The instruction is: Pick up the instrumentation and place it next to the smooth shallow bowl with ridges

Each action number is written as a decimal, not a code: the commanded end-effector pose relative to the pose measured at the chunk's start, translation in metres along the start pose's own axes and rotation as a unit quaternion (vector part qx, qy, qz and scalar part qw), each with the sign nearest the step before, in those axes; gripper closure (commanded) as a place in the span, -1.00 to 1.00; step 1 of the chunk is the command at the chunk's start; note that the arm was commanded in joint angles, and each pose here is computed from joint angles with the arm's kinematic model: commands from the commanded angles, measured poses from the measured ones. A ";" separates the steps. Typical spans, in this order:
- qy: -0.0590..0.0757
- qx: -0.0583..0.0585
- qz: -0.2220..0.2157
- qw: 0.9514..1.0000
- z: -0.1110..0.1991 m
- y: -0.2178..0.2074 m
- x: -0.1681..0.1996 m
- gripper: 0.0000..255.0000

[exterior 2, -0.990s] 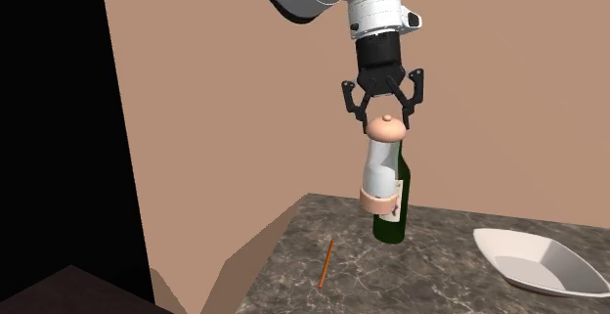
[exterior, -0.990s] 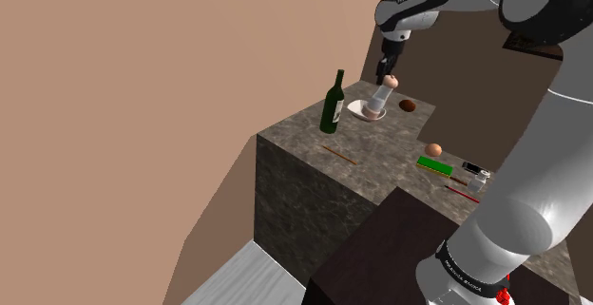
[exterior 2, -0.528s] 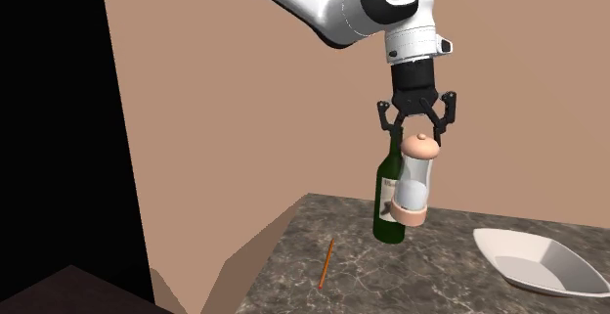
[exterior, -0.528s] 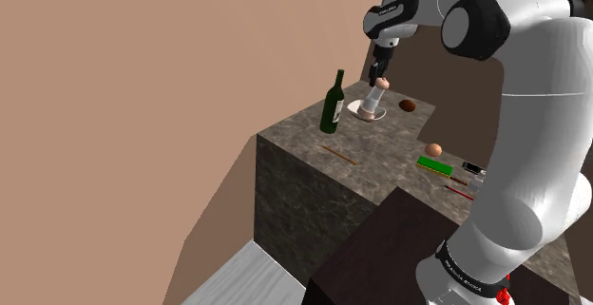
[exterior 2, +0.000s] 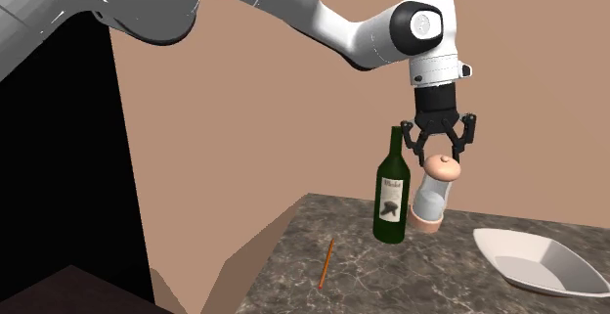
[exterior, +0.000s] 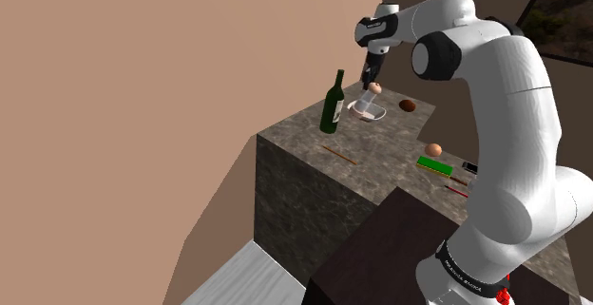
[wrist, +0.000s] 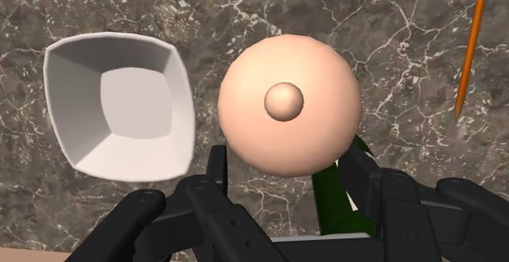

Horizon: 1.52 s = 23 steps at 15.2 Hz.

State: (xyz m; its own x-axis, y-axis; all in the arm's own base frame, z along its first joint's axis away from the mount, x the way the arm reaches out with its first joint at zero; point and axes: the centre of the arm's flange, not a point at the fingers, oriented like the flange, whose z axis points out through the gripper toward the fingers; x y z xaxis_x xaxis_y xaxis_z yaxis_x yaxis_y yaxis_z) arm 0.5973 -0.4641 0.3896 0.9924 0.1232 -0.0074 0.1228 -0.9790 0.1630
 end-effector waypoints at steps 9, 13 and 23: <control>0.000 0.000 0.000 1.000 0.051 -0.008 0.002 1.00; 0.000 0.000 0.000 1.000 0.072 -0.011 0.002 1.00; 0.000 0.000 0.000 1.000 0.099 -0.016 0.002 1.00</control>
State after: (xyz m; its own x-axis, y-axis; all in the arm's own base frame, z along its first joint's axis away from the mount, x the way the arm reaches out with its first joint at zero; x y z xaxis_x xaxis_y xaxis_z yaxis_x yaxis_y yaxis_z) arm 0.5989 -0.4644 0.2889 0.9923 0.1235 -0.0070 0.1230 -0.9789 0.1630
